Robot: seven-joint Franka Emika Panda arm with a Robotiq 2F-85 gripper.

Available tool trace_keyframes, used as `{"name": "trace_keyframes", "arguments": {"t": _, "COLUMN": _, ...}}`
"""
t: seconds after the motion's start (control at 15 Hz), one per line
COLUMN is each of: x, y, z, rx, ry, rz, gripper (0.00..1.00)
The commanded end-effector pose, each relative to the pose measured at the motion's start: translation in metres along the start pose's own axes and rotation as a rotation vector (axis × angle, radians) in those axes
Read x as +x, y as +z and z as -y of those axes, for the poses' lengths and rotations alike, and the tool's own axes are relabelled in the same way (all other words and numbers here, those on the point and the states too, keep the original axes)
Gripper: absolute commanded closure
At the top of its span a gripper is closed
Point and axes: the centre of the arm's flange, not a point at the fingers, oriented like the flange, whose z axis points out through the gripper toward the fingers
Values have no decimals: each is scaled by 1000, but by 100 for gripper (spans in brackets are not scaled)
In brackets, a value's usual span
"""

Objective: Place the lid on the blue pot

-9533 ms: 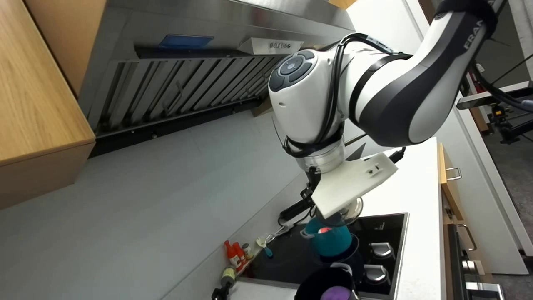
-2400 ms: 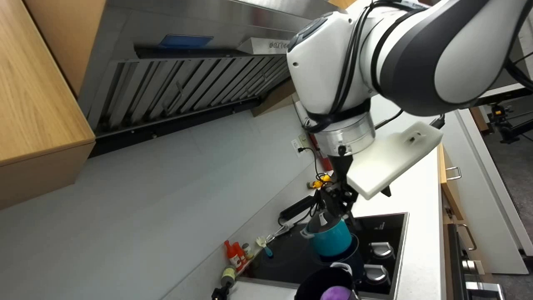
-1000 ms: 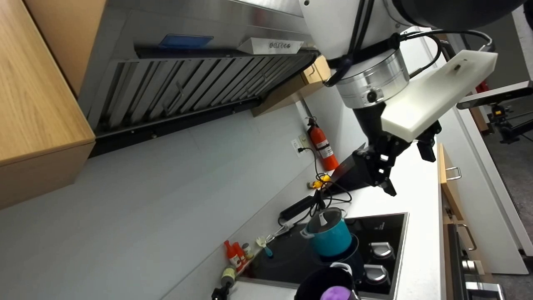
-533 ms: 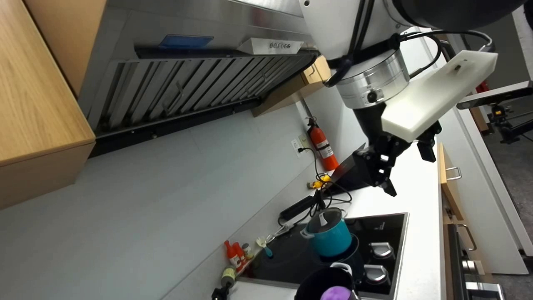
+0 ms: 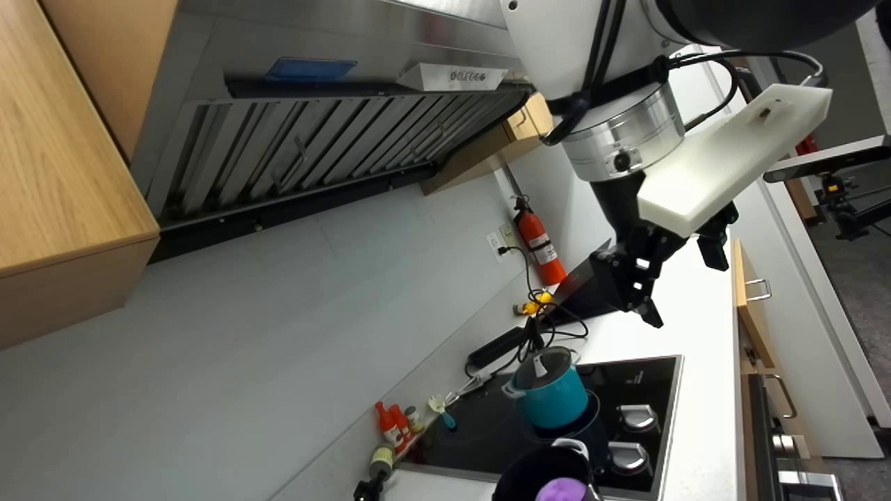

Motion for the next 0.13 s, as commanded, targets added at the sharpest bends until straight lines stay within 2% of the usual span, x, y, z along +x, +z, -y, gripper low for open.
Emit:
{"name": "trace_keyframes", "arguments": {"t": 0.0, "x": 0, "y": 0, "z": 0, "rx": 0, "ry": 0, "rz": 0, "gripper": 0}}
{"name": "trace_keyframes", "arguments": {"t": 0.07, "x": 0, "y": 0, "z": 0, "rx": 0, "ry": 0, "rz": 0, "gripper": 0}}
